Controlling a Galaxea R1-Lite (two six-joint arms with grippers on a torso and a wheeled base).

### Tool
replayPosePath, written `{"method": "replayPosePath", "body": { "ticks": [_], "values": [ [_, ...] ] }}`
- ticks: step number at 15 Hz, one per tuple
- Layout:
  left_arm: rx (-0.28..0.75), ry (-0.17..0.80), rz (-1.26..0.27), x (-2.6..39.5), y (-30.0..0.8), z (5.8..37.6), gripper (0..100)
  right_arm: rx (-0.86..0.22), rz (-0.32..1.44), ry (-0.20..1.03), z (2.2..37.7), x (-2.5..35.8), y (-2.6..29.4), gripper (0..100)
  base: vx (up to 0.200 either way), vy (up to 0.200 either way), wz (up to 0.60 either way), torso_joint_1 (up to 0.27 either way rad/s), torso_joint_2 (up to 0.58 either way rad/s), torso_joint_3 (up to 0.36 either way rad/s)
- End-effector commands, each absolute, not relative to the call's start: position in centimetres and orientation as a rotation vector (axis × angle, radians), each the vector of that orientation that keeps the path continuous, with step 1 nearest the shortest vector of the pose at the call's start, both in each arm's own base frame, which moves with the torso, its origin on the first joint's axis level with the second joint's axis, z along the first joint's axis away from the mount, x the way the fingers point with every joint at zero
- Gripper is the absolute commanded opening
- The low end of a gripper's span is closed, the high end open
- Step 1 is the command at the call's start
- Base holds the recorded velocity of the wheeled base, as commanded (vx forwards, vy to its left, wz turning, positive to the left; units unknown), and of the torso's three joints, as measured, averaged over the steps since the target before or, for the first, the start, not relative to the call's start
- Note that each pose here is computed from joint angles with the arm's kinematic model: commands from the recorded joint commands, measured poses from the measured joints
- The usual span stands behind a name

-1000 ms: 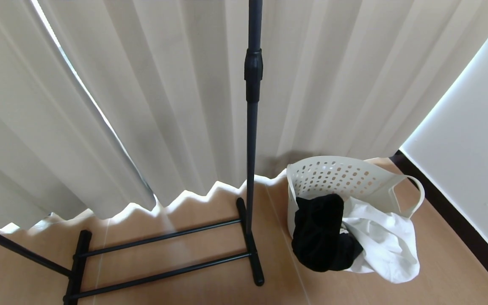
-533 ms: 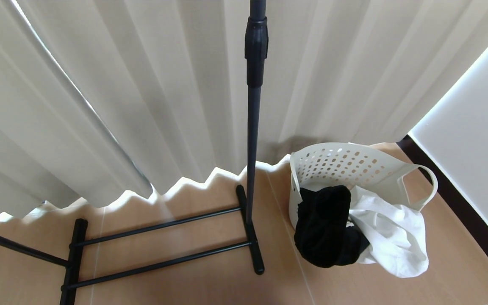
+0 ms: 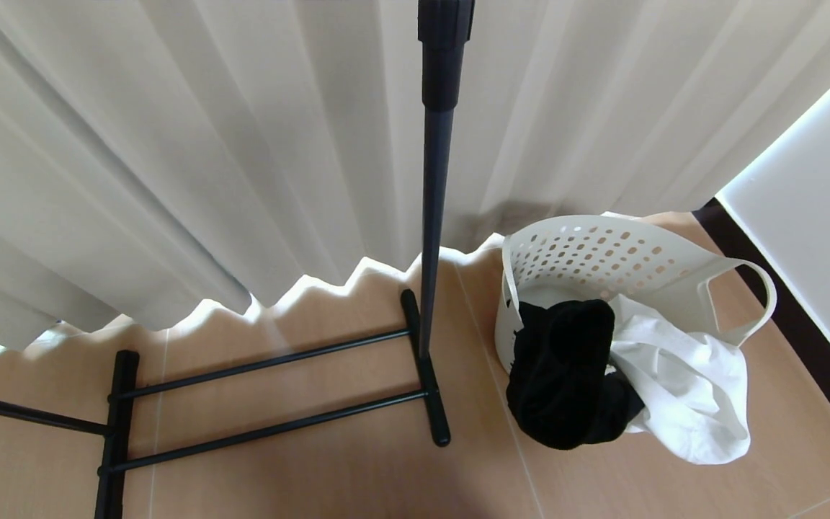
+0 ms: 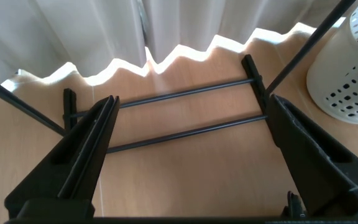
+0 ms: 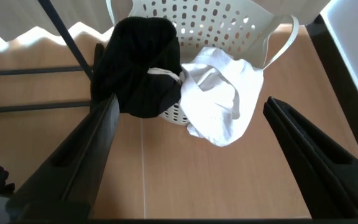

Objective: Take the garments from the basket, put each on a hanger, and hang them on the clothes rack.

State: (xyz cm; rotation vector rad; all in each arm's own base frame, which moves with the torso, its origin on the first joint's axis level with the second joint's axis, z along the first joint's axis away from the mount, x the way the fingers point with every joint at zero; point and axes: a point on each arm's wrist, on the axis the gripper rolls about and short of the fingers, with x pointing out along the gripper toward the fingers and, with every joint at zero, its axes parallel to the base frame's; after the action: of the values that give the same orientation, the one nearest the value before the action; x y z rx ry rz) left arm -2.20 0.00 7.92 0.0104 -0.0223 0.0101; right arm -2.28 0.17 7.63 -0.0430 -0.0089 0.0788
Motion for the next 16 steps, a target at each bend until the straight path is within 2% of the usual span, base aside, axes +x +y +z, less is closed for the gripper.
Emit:
{"method": "replayPosePath", "body": {
  "ticks": [1,4,6,7,10,13,16],
  "values": [
    [0.011,-0.024,0.012,-2.2,0.0,7.9,100,-0.043,0.080,-0.009,7.6,-2.3,0.2,100,0.000,0.000,0.00,0.002,0.00,-0.198],
    [0.011,-0.024,0.014,-2.2,0.0,7.9,100,-0.042,0.077,0.017,7.7,-2.1,0.2,100,0.000,0.000,0.00,0.001,0.00,-0.134],
    [0.011,-0.024,0.014,-2.2,0.0,7.9,100,-0.026,0.059,0.152,7.9,-1.0,0.1,100,0.000,0.000,0.00,0.000,0.00,0.000],
    [0.011,-0.024,0.014,-2.2,0.0,7.9,100,-0.020,0.062,0.261,8.0,-0.2,0.1,100,0.000,0.000,0.00,0.000,0.00,0.000],
    [0.011,-0.024,0.014,-2.2,0.0,7.9,100,-0.039,0.179,0.435,8.4,1.6,0.3,100,0.000,0.000,0.00,0.000,0.00,0.000],
    [0.011,-0.024,0.014,-2.2,0.0,7.9,100,-0.090,0.301,0.530,10.8,4.1,1.1,100,0.000,0.000,0.00,0.000,0.00,0.000],
    [0.011,-0.024,0.014,-2.2,0.0,7.9,100,-0.212,0.403,0.559,12.5,6.4,2.1,100,0.000,0.000,0.00,0.000,0.00,0.000]
  ]
}}
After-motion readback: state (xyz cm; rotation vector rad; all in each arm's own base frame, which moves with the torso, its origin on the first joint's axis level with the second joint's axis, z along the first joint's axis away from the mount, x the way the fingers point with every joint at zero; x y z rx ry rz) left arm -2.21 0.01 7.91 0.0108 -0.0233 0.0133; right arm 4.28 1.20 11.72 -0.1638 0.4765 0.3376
